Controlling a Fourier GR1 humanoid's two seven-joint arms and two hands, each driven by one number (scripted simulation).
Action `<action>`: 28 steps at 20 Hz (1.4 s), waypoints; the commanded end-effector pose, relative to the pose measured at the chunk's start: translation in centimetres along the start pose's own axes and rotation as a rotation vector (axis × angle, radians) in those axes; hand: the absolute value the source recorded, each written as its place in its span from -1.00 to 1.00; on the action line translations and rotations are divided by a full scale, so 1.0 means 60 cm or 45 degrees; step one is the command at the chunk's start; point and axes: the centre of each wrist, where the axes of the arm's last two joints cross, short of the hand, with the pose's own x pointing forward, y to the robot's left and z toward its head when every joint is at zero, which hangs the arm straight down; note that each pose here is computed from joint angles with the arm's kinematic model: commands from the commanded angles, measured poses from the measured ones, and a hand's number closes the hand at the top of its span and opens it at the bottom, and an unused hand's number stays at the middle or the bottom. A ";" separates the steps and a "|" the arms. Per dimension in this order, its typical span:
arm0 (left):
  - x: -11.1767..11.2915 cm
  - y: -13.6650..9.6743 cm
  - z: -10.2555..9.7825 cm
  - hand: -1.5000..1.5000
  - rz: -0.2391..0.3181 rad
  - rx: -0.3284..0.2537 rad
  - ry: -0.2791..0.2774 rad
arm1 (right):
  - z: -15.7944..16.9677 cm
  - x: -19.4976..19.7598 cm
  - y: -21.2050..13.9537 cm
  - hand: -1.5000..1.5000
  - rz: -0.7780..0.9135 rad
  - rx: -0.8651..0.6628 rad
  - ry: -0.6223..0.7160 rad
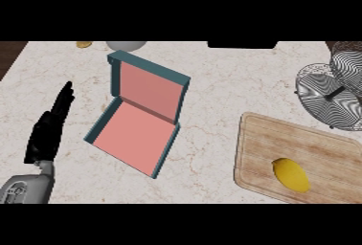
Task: Pick the can from the cutting board and place it in the tiered basket
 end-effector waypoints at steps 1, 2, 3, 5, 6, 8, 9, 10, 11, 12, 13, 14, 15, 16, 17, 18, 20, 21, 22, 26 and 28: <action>0.008 0.008 -0.007 0.00 -0.008 0.002 -0.017 | 0.004 -0.037 0.062 1.00 -0.246 0.185 0.215; -0.003 0.009 -0.003 0.00 0.011 0.018 0.008 | 0.012 -0.068 0.076 -1.00 -0.220 0.176 0.214; 0.005 0.017 0.001 0.00 -0.004 -0.023 -0.002 | 0.002 -0.054 0.065 -1.00 -0.198 0.202 0.212; 0.007 0.003 0.005 0.00 0.000 -0.012 0.001 | 0.007 -0.083 0.074 -1.00 -0.208 0.162 0.189; -0.016 0.025 0.015 0.00 -0.001 -0.021 0.023 | 0.013 -0.092 0.077 -1.00 -0.237 0.164 0.179; -0.010 0.027 0.012 0.00 -0.002 -0.011 -0.012 | -0.002 -0.081 0.048 -1.00 -0.333 0.082 0.189; 0.020 0.024 -0.018 0.00 0.012 0.044 0.007 | 0.013 -0.064 0.067 -1.00 -0.355 0.067 0.174; -0.023 0.016 0.000 0.00 -0.006 0.000 0.022 | 0.014 -0.090 0.064 -1.00 -0.414 0.029 0.167; 0.019 0.018 -0.028 0.00 -0.022 0.019 -0.021 | 0.009 -0.057 0.076 -1.00 -0.461 -0.005 0.169; 0.006 0.010 -0.005 0.00 0.005 0.001 -0.001 | 0.003 -0.111 0.013 -1.00 -0.483 -0.058 0.150; -0.002 0.007 -0.020 0.00 -0.009 0.015 0.014 | 0.004 -0.077 0.047 -1.00 -0.477 -0.082 0.173; -0.002 0.026 0.010 0.00 0.005 0.008 0.010 | 0.014 -0.086 0.043 -1.00 -0.500 -0.120 0.163; 0.015 0.017 -0.021 0.00 0.006 0.008 0.012 | -0.004 -0.088 0.019 -1.00 -0.542 -0.165 0.153; 0.022 -0.011 0.018 0.00 -0.007 0.010 0.015 | 0.004 -0.098 -0.006 -1.00 -0.550 -0.170 0.147; 0.006 0.010 -0.006 0.00 0.009 -0.008 0.019 | -0.001 -0.076 -0.020 -1.00 -0.562 -0.201 0.177; 0.004 0.013 -0.005 0.00 0.007 0.007 0.012 | -0.001 -0.093 -0.028 -1.00 -0.558 -0.260 0.195; 0.015 0.020 0.007 0.00 -0.008 0.007 -0.008 | 0.016 -0.142 -0.062 -1.00 -0.551 -0.261 0.243; -0.001 0.027 0.010 0.00 0.006 0.032 -0.004 | 0.018 -0.134 -0.082 -1.00 -0.589 -0.245 0.267; 0.007 -0.009 0.000 0.00 -0.005 0.039 0.000 | 0.022 -0.138 -0.086 -1.00 -0.605 -0.208 0.297; 0.014 0.020 -0.013 0.00 -0.007 0.040 0.044 | 0.045 -0.219 -0.130 -1.00 -0.725 -0.151 0.411; -0.028 0.013 0.021 0.00 -0.024 0.021 0.033 | 0.070 -0.262 -0.174 -1.00 -0.724 -0.134 0.402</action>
